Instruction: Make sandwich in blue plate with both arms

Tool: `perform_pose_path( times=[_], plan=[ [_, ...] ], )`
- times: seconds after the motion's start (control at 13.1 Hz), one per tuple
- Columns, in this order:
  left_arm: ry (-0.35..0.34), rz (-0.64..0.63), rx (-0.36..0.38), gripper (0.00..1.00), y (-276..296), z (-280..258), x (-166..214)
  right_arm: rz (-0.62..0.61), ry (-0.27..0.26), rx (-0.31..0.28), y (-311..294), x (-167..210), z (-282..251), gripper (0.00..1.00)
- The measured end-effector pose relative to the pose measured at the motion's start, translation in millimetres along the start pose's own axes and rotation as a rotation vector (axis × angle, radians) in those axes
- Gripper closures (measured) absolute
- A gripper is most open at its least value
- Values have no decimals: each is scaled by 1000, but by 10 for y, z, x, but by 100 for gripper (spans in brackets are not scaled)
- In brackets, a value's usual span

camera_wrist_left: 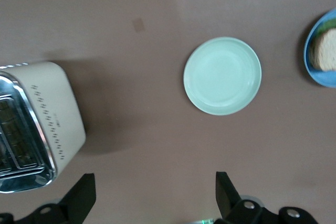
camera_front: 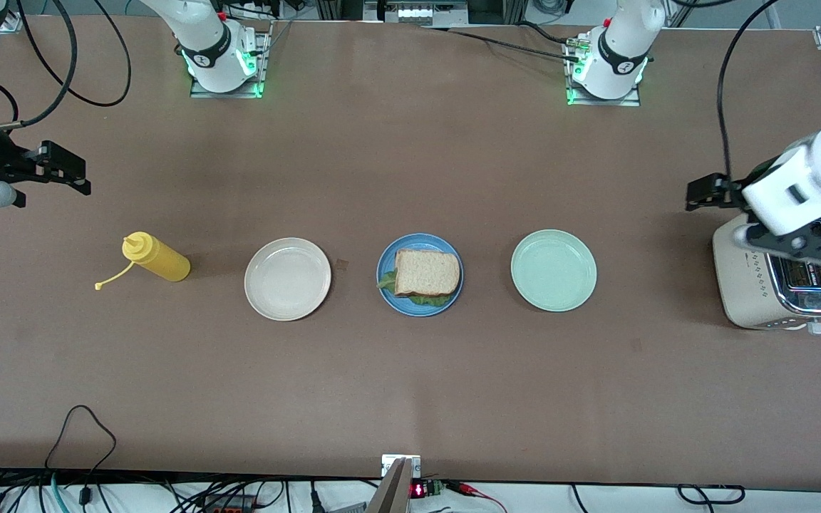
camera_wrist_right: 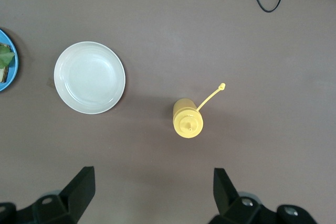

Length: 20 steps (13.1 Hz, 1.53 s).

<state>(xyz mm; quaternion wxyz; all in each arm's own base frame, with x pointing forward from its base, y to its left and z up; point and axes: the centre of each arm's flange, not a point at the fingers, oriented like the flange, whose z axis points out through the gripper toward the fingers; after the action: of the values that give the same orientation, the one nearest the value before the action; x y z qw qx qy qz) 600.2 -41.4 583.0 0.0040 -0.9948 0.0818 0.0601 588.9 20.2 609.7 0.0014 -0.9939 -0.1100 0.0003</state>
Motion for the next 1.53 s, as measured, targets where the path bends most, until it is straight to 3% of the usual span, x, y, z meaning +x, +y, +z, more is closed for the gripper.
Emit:
perform_pose_path(
  times=[0.15, 0.38, 1.53],
  plan=[
    [64, -16, 16, 0, 20, -72, -200, 3, 0, 0, 16, -3, -1, 0],
    [103, -34, 24, 0, 35, 123, -379, 10, 2, -1, 53, -19, -17, 0],
    [103, -41, 24, 0, 46, 214, -453, 43, -7, -1, 256, -21, 61, 0]
  ],
)
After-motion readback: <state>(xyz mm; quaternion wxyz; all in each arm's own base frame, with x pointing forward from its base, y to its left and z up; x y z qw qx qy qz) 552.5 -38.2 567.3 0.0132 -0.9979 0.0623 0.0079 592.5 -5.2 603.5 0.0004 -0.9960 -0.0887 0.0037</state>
